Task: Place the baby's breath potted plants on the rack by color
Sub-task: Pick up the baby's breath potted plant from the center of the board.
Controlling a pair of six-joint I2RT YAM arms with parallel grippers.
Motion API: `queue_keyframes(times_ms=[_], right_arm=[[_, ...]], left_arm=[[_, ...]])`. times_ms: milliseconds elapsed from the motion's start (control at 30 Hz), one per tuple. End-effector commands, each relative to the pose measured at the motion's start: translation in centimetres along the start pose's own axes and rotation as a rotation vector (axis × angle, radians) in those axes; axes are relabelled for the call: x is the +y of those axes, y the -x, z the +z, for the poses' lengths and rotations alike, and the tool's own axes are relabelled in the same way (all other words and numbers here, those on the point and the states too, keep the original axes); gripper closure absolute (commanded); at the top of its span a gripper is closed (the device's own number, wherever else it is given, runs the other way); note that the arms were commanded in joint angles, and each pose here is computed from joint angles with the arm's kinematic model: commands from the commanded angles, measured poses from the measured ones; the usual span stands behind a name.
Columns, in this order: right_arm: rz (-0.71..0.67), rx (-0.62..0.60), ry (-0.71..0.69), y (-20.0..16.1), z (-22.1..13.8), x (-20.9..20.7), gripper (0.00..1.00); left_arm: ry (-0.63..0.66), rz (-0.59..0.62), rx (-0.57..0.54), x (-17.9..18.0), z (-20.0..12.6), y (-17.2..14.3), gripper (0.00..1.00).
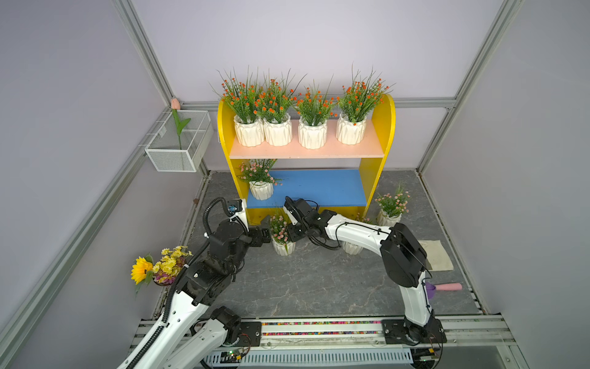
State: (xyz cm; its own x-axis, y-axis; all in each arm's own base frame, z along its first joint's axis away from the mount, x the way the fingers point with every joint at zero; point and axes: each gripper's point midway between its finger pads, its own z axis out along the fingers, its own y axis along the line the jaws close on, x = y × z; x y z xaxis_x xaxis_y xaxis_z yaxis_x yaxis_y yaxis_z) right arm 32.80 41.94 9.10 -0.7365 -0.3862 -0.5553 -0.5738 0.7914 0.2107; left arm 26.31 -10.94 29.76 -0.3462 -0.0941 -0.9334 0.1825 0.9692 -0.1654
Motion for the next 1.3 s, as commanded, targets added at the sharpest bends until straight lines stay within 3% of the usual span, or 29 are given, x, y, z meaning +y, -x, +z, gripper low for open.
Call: queue_keyframes(times_ms=[0,333,667,1033,1267], right_arm=[[-0.005,0.124,-0.098,-4.2,-0.4,-3.1,0.90],[0.020,0.169,-0.110,-7.5,-2.1,-4.4,0.87],[0.024,0.178,-0.097,-7.8,-1.6,-4.2,0.80],[0.005,0.141,-0.069,-6.2,-3.4,-4.3,0.90],[0.007,0.094,-0.024,-4.1,-6.4,-5.1,0.90]], left_arm=[[-0.021,-0.013,-0.001,-0.4,0.0,-0.1,0.00],[-0.062,-0.013,0.010,-1.4,1.1,-0.6,0.00],[-0.070,0.002,0.051,-1.9,2.2,-1.4,0.00],[-0.105,-0.019,0.084,-2.3,2.2,-2.9,0.00],[-0.231,-0.053,0.139,-4.3,3.1,-5.9,0.00]])
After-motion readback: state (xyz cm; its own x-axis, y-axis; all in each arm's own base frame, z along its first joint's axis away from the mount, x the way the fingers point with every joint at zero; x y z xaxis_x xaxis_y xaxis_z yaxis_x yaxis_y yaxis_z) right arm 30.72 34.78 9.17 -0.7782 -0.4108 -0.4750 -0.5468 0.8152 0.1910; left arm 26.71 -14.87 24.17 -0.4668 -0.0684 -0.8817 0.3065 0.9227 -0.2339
